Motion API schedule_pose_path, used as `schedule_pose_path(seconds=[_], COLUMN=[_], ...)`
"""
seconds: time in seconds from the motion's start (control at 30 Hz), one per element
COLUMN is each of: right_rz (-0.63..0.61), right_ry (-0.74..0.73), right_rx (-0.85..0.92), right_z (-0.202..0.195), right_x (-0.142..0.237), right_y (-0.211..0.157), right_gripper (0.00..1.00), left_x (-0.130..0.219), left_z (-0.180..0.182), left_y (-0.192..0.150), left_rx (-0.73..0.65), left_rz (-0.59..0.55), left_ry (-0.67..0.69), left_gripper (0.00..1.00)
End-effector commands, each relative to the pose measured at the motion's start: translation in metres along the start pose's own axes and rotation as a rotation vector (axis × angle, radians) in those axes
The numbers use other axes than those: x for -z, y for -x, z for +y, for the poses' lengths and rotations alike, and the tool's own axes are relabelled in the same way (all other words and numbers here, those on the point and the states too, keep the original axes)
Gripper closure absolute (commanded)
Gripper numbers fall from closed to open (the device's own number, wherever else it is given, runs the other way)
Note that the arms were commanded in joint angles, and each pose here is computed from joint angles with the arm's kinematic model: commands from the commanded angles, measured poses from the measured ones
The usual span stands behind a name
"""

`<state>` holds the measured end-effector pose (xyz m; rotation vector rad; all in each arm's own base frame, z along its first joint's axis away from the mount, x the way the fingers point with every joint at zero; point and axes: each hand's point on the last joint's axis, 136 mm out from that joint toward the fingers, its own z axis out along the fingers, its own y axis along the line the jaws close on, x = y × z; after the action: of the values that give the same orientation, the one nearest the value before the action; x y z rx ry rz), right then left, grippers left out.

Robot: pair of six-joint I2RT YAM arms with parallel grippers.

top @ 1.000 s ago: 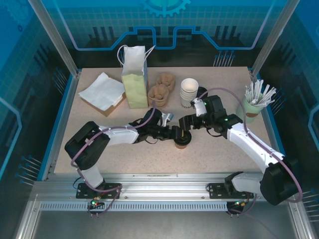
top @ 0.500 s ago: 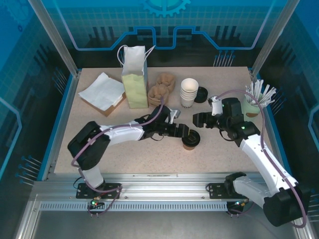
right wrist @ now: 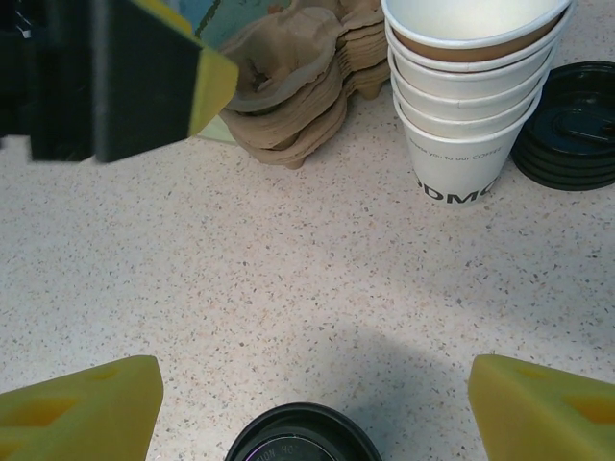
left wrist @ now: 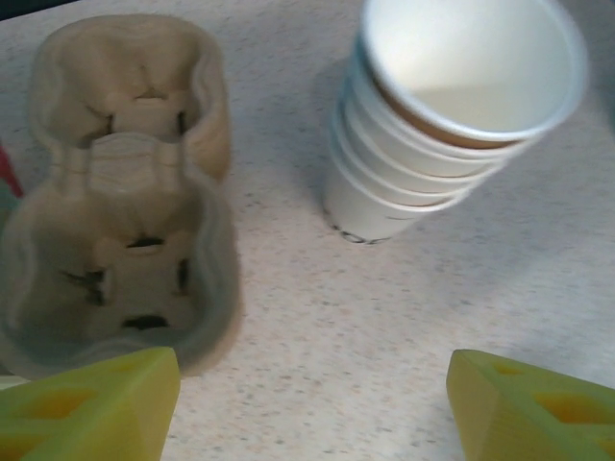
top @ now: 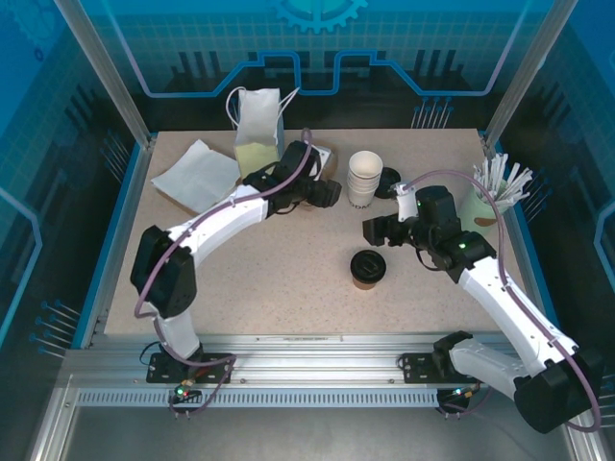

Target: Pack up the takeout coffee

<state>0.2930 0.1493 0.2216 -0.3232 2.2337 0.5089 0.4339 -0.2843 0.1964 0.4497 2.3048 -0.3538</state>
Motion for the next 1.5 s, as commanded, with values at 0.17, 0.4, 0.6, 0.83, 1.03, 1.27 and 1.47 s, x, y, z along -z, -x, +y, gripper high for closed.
schedule_pose_path(seconds=[0.17, 0.4, 0.6, 0.83, 1.03, 1.27, 1.47], right_rz=[-0.017, -0.008, -0.008, -0.009, -0.002, 0.006, 0.014], right_ry=[0.001, -0.003, -0.003, -0.013, -0.009, -0.006, -0.003], right_rx=[0.034, 0.032, 0.031, 0.032, 0.028, 0.026, 0.027], right_z=[0.005, 0.003, 0.003, 0.001, 0.001, 0.0, 0.001], right_x=[0.005, 0.004, 0.004, 0.005, 0.001, -0.002, -0.005], right_y=[0.007, 0.001, 0.0, -0.002, -0.004, -0.005, -0.007], right_gripper=[0.15, 0.16, 0.15, 0.15, 0.15, 0.15, 0.15], left_x=[-0.027, -0.047, -0.064, -0.084, -0.093, -0.1, -0.105], left_z=[0.044, 0.065, 0.075, 0.085, 0.088, 0.097, 0.095], left_y=[0.01, 0.022, 0.029, 0.025, 0.025, 0.019, 0.019], left_rx=[-0.073, -0.066, -0.047, -0.024, -0.019, 0.008, 0.022], left_rz=[0.081, 0.094, 0.102, 0.135, 0.143, 0.163, 0.161], left_ry=[0.159, 0.187, 0.2, 0.201, 0.204, 0.207, 0.187], left_gripper=[0.33, 0.43, 0.47, 0.48, 0.48, 0.5, 0.51])
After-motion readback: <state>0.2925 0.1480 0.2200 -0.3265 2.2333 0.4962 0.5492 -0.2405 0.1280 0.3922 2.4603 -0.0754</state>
